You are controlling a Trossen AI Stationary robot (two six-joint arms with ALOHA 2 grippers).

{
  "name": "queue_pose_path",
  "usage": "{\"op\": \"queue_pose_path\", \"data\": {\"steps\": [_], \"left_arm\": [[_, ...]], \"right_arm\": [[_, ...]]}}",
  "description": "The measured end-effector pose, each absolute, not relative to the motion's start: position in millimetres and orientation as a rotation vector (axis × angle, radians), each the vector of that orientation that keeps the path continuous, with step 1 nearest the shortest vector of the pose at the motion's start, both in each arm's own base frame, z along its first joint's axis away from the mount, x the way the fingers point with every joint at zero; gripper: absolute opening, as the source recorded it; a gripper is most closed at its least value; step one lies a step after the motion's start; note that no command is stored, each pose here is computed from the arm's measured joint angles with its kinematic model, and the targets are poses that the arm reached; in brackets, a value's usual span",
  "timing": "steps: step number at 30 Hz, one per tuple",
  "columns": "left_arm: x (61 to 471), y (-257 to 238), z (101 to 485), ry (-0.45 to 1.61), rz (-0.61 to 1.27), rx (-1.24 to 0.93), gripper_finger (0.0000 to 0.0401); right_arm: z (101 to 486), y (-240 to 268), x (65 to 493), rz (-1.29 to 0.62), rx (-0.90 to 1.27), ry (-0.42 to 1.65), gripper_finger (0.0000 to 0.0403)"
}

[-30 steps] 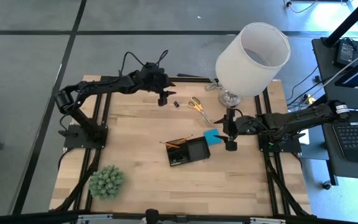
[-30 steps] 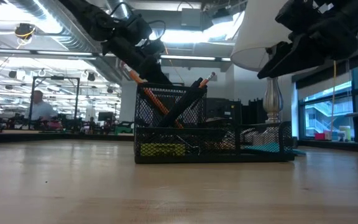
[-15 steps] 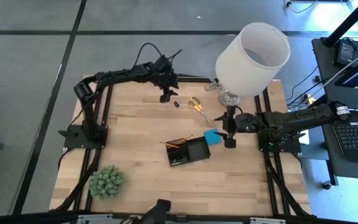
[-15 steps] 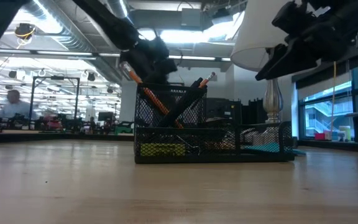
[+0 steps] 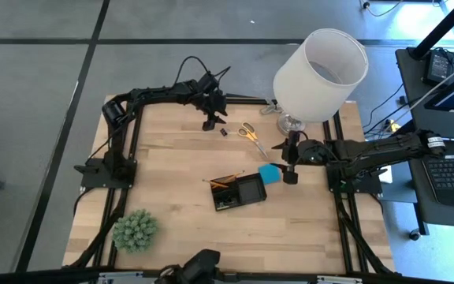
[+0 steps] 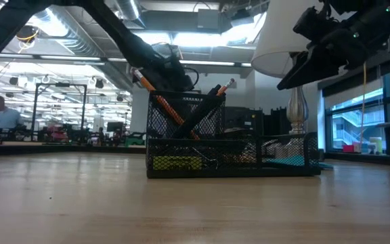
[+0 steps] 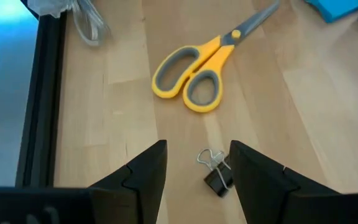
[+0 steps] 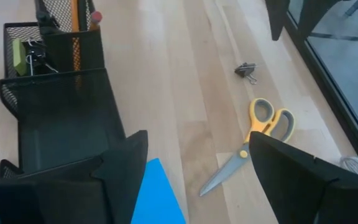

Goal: Pick and place office supplies into organizer
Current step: Put the black binder clip into the desk organizer

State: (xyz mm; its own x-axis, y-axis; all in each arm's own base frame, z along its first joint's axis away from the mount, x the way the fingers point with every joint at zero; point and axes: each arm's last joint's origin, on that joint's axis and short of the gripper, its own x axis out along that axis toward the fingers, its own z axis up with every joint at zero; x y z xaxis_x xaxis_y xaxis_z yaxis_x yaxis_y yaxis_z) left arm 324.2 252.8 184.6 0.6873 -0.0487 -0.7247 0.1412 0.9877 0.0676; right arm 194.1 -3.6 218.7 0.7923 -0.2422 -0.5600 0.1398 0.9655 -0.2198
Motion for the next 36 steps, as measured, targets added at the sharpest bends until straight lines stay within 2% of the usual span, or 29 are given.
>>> {"op": "queue_pose_path", "data": {"steps": [9, 24, 36], "left_arm": [[330.2, 257.8, 166.0, 0.808, -0.107, 0.115, 0.0168], [331.3, 257.0, 163.2, 0.792, -0.124, 0.064, 0.0168], [335.6, 257.8, 132.6, 0.845, -0.141, 0.01, 0.0168]], "right_arm": [[218.7, -4.5, 194.2, -0.211, -0.169, 0.623, 0.0281], [218.7, -4.5, 194.1, -0.211, -0.169, 0.624, 0.0281], [218.2, -4.5, 193.8, -0.21, -0.17, 0.63, 0.0281]]}}
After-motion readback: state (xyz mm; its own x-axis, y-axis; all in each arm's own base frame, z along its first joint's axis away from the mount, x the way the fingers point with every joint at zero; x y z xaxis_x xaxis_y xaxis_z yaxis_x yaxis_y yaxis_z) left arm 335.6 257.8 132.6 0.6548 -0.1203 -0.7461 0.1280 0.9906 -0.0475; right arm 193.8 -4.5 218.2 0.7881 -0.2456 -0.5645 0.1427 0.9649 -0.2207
